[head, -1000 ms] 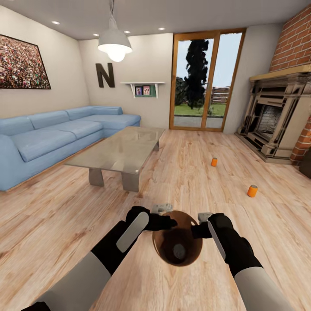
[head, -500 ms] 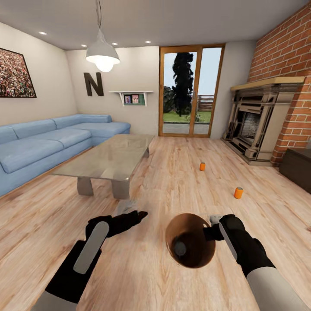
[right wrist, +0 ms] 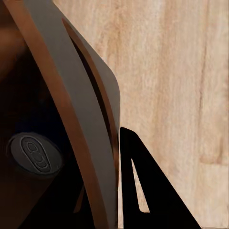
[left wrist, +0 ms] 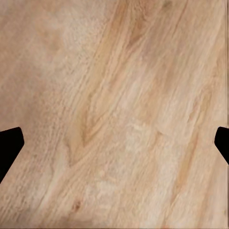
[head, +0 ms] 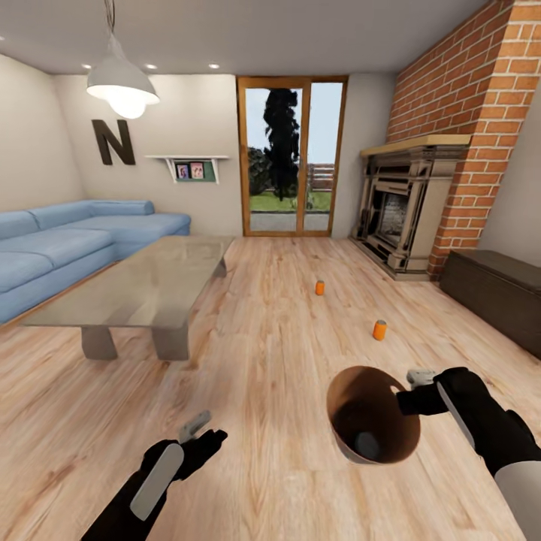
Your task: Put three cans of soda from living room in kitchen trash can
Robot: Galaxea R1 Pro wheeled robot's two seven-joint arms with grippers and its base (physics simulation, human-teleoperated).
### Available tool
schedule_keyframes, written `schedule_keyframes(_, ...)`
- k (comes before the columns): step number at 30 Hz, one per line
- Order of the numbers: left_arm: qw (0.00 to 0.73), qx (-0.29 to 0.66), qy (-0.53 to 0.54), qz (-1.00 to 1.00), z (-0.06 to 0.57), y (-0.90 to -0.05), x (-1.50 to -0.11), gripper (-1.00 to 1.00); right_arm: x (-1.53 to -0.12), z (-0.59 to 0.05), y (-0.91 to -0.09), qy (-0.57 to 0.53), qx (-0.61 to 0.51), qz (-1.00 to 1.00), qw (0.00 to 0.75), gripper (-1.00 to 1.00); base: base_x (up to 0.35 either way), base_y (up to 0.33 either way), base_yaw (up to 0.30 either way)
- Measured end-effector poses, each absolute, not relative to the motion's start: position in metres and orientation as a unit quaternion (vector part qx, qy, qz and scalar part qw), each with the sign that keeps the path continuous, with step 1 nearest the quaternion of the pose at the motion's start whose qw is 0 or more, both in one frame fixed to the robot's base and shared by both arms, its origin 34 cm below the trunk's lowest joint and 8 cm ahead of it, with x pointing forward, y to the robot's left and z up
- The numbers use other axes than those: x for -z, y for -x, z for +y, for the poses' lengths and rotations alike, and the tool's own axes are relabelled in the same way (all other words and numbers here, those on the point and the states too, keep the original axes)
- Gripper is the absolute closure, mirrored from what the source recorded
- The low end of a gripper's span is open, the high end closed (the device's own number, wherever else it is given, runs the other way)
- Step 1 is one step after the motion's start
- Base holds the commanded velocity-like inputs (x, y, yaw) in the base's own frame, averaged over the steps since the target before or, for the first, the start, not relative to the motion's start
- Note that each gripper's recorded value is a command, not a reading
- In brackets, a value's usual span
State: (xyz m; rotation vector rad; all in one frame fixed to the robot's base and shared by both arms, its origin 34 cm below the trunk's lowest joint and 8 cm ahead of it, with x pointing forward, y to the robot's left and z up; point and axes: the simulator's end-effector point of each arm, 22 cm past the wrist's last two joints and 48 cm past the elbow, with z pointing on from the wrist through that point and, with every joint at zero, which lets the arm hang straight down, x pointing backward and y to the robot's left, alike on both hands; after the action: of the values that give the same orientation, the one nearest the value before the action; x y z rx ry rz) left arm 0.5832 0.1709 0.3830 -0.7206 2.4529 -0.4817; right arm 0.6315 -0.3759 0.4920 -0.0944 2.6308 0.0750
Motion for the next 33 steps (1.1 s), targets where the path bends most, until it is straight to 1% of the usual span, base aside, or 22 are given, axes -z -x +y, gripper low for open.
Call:
schedule_keyframes(3,0.264,0.179,0.267,0.909,0.169,-0.582,-0.381,-1.00,-0.493,-0.388,-0.630,0.042,-0.013,0.967,0.250,1.00,0.320,-0.170,-0.277)
schedule_keyframes(6,0.264,0.173,0.247,0.916,0.159,-0.578,-0.378,-1.00,-0.494,-0.374,-0.627,0.044,-0.058,0.966,0.247,1.00,0.321,-0.182,-0.208)
schedule_keyframes(8,0.267,0.168,0.236,0.919,0.152,-0.577,-0.377,-1.00,-0.494,-0.368,-0.626,0.044,-0.074,0.965,0.246,1.00,0.321,-0.186,-0.097)
schedule_keyframes(12,0.272,0.159,0.231,0.920,0.150,-0.578,-0.379,-1.00,-0.491,-0.376,-0.625,0.053,-0.054,0.967,0.243,1.00,0.322,-0.188,-0.034)
schedule_keyframes(14,0.271,0.158,0.232,0.921,0.149,-0.577,-0.379,-1.00,-0.491,-0.372,-0.625,0.051,-0.063,0.967,0.243,1.00,0.322,-0.189,-0.012)
schedule_keyframes(19,0.242,0.149,0.239,0.929,0.140,-0.560,-0.354,-1.00,-0.492,-0.369,-0.625,0.050,-0.069,0.966,0.243,1.00,0.322,-0.186,-0.066)
schedule_keyframes(33,0.249,0.145,0.252,0.924,0.136,-0.560,-0.349,-1.00,-0.491,-0.370,-0.625,0.047,-0.065,0.967,0.243,1.00,0.328,-0.099,-0.287)
